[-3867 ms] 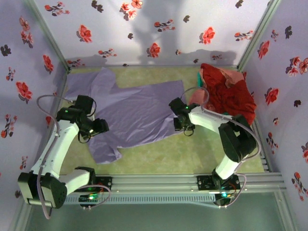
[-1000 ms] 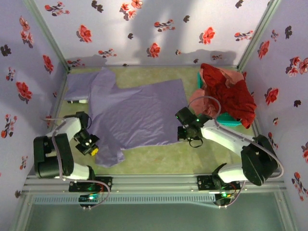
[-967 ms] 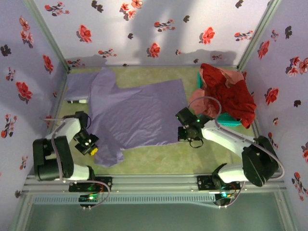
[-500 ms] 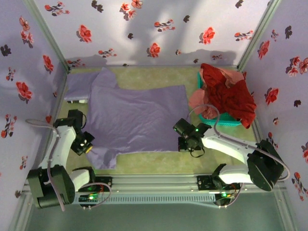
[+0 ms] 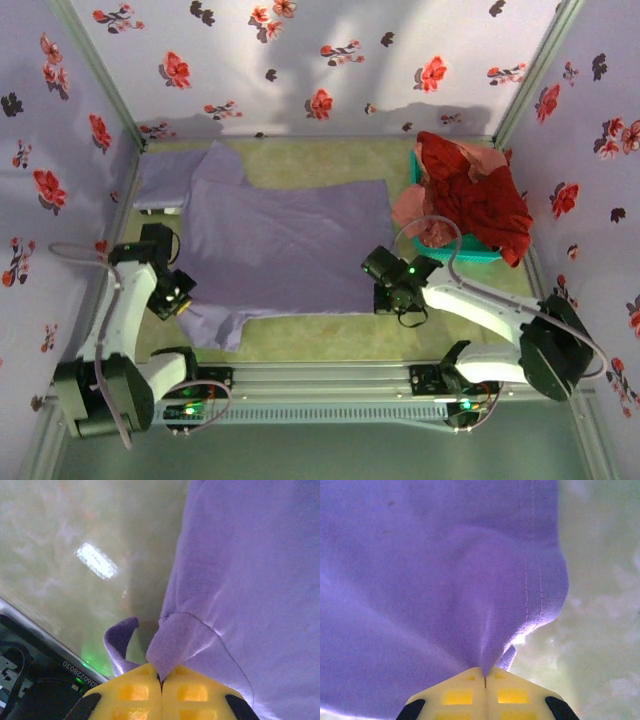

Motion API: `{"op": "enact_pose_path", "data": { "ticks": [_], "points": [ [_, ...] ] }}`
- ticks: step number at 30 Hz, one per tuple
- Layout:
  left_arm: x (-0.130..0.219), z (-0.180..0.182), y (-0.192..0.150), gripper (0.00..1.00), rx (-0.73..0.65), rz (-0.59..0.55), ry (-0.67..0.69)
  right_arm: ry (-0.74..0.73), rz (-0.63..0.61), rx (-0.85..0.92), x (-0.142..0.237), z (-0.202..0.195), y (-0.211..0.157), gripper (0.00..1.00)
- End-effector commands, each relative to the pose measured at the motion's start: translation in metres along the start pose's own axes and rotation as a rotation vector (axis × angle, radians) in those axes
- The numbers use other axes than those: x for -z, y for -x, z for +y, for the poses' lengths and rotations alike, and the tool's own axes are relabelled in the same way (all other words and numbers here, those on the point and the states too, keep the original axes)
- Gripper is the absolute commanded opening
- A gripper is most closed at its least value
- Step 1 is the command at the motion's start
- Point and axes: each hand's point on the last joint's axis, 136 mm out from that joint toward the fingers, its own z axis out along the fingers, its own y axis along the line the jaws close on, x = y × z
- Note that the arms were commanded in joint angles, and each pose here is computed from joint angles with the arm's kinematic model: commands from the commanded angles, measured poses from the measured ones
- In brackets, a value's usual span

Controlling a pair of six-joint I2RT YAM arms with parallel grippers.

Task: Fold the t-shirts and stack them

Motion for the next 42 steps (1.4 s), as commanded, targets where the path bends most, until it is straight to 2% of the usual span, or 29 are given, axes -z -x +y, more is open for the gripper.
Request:
{"op": "enact_pose_path", "data": {
  "ticks": [1,11,17,23,32,36,39,41,42],
  "points": [
    [0.023,-0.022,0.022,0.00,-0.105,-0.047,-0.047,-0.070,0.030,0.062,0.002,-0.009,0.007,0.00],
    [0.008,-0.051,0.049,0.00,-0.242,0.069,0.027,-0.150,0.136,0.168,0.002,-0.005,0.048,0.00],
    [0.005,-0.072,0.061,0.00,-0.291,0.101,-0.003,-0.204,0.179,0.200,-0.006,-0.005,0.072,0.00],
    [0.003,-0.086,0.074,0.00,-0.347,0.139,0.014,-0.207,0.167,0.206,-0.012,-0.001,0.099,0.00],
    [-0.010,-0.092,0.087,0.00,-0.354,0.191,0.059,-0.250,0.180,0.256,-0.021,0.003,0.128,0.01],
    [-0.017,-0.093,0.092,0.00,-0.348,0.206,0.070,-0.274,0.149,0.256,-0.024,0.001,0.144,0.09],
    [-0.021,-0.094,0.095,0.00,-0.348,0.214,0.070,-0.302,0.106,0.260,-0.018,-0.001,0.161,0.24],
    [-0.021,-0.097,0.098,0.00,-0.347,0.213,0.063,-0.316,0.078,0.264,-0.011,-0.003,0.172,0.27],
    [-0.019,-0.099,0.100,0.00,-0.348,0.205,0.060,-0.325,0.064,0.265,-0.006,-0.004,0.176,0.34]
  ]
}}
